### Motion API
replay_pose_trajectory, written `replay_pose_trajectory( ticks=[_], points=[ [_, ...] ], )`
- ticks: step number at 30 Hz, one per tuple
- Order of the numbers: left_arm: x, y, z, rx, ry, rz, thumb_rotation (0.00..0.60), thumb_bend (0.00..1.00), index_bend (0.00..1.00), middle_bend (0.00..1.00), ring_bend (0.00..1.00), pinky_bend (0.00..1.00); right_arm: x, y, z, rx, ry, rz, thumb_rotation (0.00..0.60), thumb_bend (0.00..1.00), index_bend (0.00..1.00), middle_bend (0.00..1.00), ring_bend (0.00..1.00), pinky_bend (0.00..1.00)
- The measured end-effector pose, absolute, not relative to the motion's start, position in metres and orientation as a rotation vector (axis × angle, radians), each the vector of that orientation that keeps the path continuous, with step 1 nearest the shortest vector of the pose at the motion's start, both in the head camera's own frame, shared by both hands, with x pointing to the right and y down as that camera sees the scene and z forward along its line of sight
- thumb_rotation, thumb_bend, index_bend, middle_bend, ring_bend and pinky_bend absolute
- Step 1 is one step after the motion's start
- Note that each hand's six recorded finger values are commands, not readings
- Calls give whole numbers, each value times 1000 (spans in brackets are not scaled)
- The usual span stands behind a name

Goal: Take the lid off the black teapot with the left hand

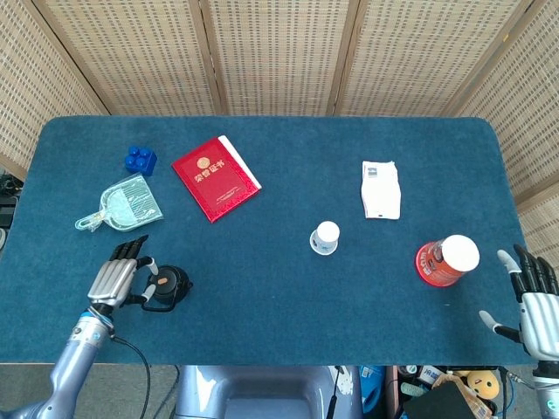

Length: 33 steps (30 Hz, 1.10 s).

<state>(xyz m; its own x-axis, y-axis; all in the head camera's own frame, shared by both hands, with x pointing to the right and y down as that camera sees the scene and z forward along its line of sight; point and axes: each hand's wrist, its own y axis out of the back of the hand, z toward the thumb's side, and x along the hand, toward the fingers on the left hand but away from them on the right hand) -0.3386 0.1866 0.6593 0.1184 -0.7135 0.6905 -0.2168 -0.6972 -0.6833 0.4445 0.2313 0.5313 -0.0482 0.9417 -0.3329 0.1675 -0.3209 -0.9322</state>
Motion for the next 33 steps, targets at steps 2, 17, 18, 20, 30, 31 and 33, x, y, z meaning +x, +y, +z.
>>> replay_pose_trajectory(
  ticks=[2,17,18,20,30,31,33],
  points=[
    [-338,187,662,-1985,901,-1613,600,375,462,0,0,0,445,231,531,-1543,-1209,1434,600,0,0,0,0,0],
    [-328,190,673,-1991,891,-1610,600,375,470,0,0,0,446,231,532,-1551,-1215,1436,600,0,0,0,0,0],
    [-328,191,674,-1993,890,-1611,600,375,470,0,0,0,446,231,532,-1552,-1215,1437,600,0,0,0,0,0],
    [-327,191,675,-1996,888,-1614,600,375,472,0,0,0,446,231,532,-1553,-1214,1438,600,0,0,0,0,0],
    [-323,190,678,-2006,875,-1624,600,375,496,0,0,0,446,231,533,-1557,-1216,1440,600,0,0,0,0,0],
    [-323,190,678,-2006,874,-1624,600,375,514,0,0,0,446,231,533,-1557,-1215,1441,600,0,0,0,0,0],
    [-322,190,679,-2008,873,-1625,600,374,551,0,0,0,446,231,533,-1559,-1216,1441,600,0,0,0,0,0]
  ],
)
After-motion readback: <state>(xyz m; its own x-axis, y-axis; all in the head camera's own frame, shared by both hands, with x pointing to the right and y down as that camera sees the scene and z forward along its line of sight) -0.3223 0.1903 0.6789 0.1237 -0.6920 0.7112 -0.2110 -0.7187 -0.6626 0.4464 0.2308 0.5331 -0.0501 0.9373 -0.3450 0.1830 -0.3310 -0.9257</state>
